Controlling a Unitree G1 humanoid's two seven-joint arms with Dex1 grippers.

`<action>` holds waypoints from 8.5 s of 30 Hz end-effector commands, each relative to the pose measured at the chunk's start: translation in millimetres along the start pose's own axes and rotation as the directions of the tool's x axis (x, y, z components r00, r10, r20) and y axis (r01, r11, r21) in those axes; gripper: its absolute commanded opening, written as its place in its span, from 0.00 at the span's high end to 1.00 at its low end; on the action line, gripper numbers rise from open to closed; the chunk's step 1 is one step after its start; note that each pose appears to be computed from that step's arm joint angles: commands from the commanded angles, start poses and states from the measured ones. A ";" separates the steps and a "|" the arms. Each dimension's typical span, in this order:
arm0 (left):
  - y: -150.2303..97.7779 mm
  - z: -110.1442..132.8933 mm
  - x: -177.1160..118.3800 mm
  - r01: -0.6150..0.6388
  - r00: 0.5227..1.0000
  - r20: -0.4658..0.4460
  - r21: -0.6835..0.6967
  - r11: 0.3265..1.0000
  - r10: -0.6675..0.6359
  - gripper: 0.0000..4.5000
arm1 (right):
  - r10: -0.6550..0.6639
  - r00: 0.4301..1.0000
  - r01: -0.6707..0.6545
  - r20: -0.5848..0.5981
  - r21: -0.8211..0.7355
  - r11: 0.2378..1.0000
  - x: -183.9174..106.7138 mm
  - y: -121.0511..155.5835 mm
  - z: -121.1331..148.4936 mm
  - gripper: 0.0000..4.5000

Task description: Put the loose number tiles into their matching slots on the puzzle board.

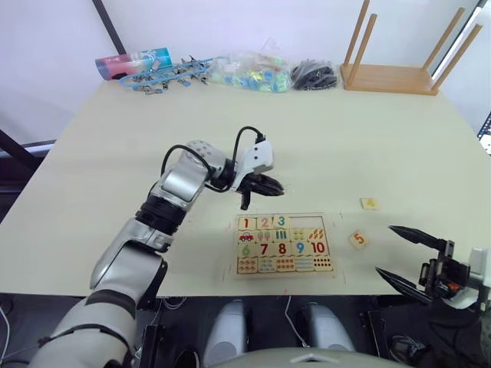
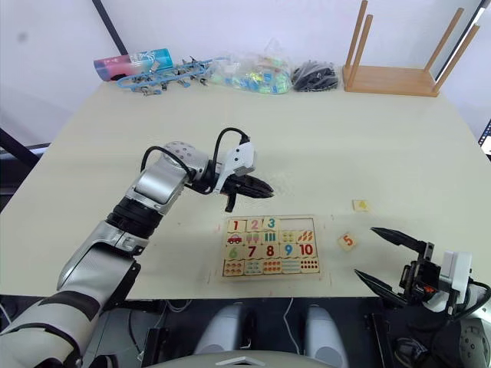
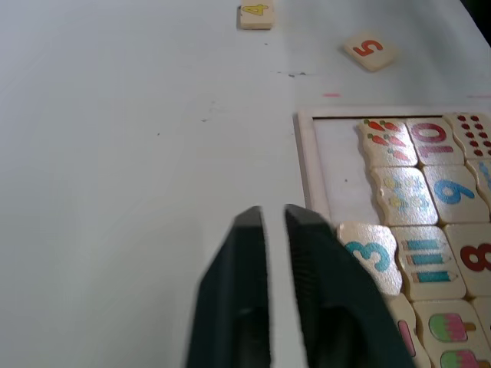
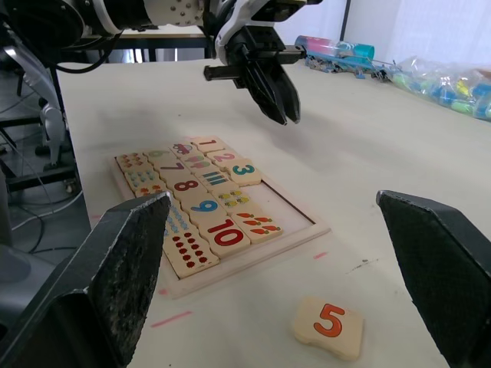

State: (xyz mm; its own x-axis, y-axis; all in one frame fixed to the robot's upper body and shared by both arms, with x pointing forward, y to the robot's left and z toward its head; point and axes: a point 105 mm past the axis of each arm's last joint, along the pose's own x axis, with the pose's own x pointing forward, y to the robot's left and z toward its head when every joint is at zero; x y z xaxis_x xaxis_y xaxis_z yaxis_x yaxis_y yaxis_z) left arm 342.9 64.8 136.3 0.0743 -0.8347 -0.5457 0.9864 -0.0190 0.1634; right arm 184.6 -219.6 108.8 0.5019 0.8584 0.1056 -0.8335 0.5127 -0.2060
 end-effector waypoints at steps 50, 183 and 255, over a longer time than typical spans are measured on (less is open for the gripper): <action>-18.6 -29.0 13.1 0.123 0.992 -0.051 0.079 0.989 -0.120 0.99 | -0.024 1.000 0.024 -0.006 -0.057 0.998 -12.2 1.3 6.6 0.00; -97.7 -46.3 -129.4 -0.140 0.904 0.406 -0.025 0.990 0.138 0.01 | 0.082 0.840 -0.130 -0.537 -0.051 0.990 18.9 -135.9 -26.7 0.00; -103.5 -45.7 -128.7 -0.124 0.893 0.436 0.003 0.992 0.110 0.00 | 0.290 0.749 -0.360 -0.596 0.002 0.933 49.9 -135.6 -37.5 0.80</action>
State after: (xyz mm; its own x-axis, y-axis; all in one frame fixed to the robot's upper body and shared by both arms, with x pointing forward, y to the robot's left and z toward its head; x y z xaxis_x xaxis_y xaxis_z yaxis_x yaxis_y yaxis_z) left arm 240.9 200.0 146.0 0.1403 -0.9833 -0.1156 0.9731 0.1154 0.1994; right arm 327.9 -244.2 92.1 0.2324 0.7784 -0.5832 -0.9709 0.1497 -0.1870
